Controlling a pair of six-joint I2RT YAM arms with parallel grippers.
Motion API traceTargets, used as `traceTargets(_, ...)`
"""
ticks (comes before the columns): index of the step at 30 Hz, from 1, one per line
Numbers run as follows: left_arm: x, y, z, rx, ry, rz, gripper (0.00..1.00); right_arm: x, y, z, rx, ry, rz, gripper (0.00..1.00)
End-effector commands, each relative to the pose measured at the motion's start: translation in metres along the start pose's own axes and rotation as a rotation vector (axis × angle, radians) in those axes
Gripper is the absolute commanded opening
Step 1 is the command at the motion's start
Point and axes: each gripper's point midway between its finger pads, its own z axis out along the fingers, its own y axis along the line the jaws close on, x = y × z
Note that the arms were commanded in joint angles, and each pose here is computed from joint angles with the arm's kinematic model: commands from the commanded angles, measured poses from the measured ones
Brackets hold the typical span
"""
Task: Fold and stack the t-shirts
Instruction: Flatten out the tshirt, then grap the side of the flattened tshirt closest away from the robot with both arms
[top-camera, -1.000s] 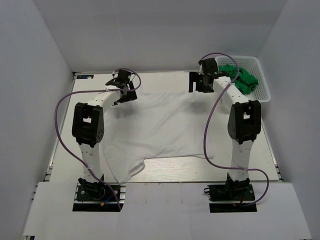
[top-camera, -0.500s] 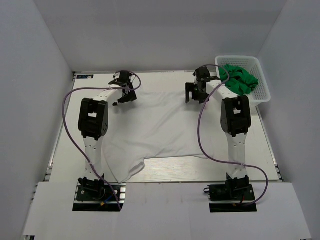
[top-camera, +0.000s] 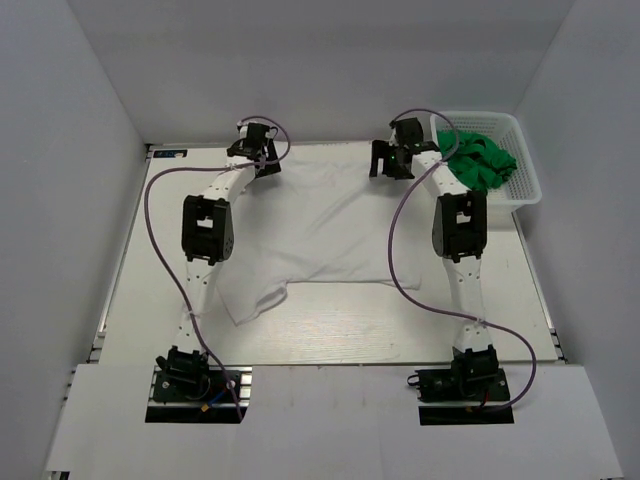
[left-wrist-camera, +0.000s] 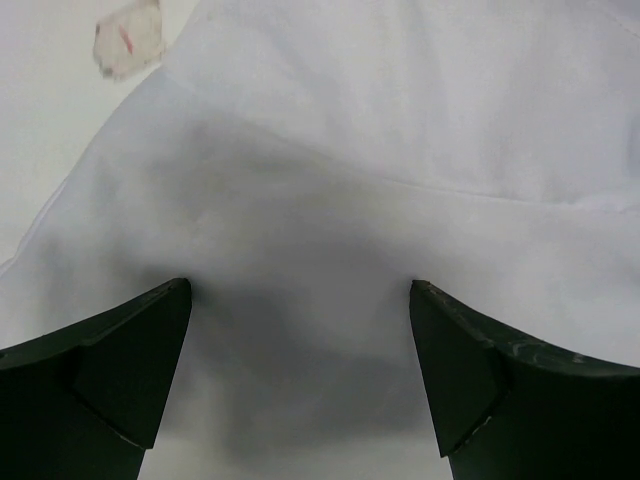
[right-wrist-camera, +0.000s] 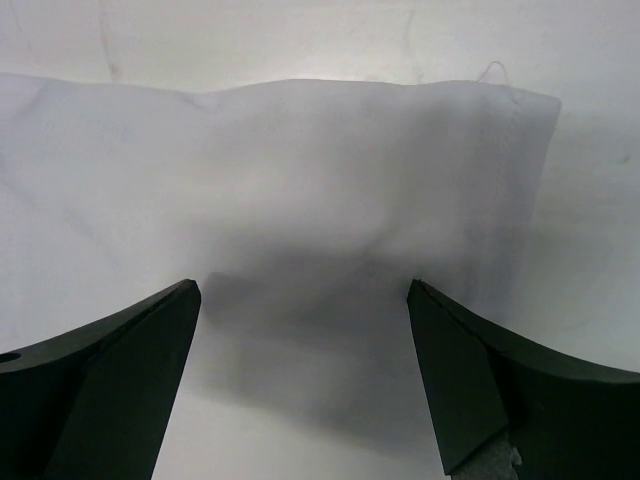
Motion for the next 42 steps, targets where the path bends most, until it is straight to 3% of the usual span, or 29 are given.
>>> traceTargets(1,-0.001,0.0,0.021,0.025,0.001,0.01,1.0,-0.029,-0.022,0.011,-0.032,-0.107,0.059,0.9)
traceTargets(3,-0.017,0.0,0.021,0.046,-0.031,0.002,1.0,-0.063,-0.015,-0.008,-0.1,-0.191,0.009,0.9)
traceTargets(6,-0.063,-0.004,-0.012,0.107,-0.122,-0.01,1.0,-0.093,-0.004,-0.041,-0.099,-0.271,-0.116,0.9)
traceTargets(7,-0.075,-0.008,-0.022,0.132,-0.147,-0.007,1.0,-0.116,0.01,-0.077,-0.125,-0.337,-0.138,0.9)
traceTargets(9,-0.104,-0.013,-0.059,0.186,-0.195,-0.019,1.0,-0.109,0.021,-0.088,-0.156,-0.327,-0.175,0.9)
traceTargets(10,-0.103,-0.012,-0.069,0.196,-0.182,-0.015,1.0,-0.123,0.036,-0.122,-0.171,-0.372,-0.197,0.9)
traceTargets(13,-0.114,0.001,-0.126,0.204,-0.196,-0.04,1.0,-0.112,0.056,-0.162,-0.196,-0.366,-0.218,0.9)
traceTargets(14,-0.108,0.008,-0.141,0.197,-0.171,-0.051,1.0,-0.091,0.058,-0.155,-0.202,-0.314,-0.198,0.9)
traceTargets(15,-0.101,0.009,-0.157,0.201,-0.155,-0.063,1.0,-0.092,0.066,-0.177,-0.229,-0.33,-0.18,0.9)
traceTargets(16,-0.07,0.021,-0.156,0.163,-0.081,-0.087,1.0,-0.069,0.068,-0.171,-0.234,-0.274,-0.135,0.9)
traceTargets(17,-0.07,0.027,-0.196,0.169,-0.091,-0.108,1.0,-0.058,0.071,-0.19,-0.237,-0.265,-0.121,0.9)
traceTargets(18,-0.056,0.036,-0.207,0.154,-0.054,-0.128,1.0,-0.044,0.073,-0.191,-0.241,-0.227,-0.109,0.9)
traceTargets(21,0.042,0.06,-0.236,0.143,0.187,-0.209,1.0,0.026,0.066,-0.192,-0.223,-0.112,-0.03,0.9)
traceTargets(28,0.185,0.111,-0.298,0.082,0.484,-0.241,1.0,0.102,0.041,-0.231,-0.143,-0.11,0.077,0.9)
traceTargets(33,0.278,0.138,-0.319,0.02,0.683,-0.299,1.0,0.125,0.033,-0.241,-0.115,-0.105,0.116,0.9)
traceTargets(36,0.298,0.139,-0.316,0.024,0.729,-0.302,1.0,0.136,0.028,-0.238,-0.096,-0.072,0.135,0.9)
traceTargets(42,0.289,0.138,-0.294,0.022,0.651,-0.29,1.0,0.147,0.028,-0.236,-0.091,-0.024,0.138,0.9)
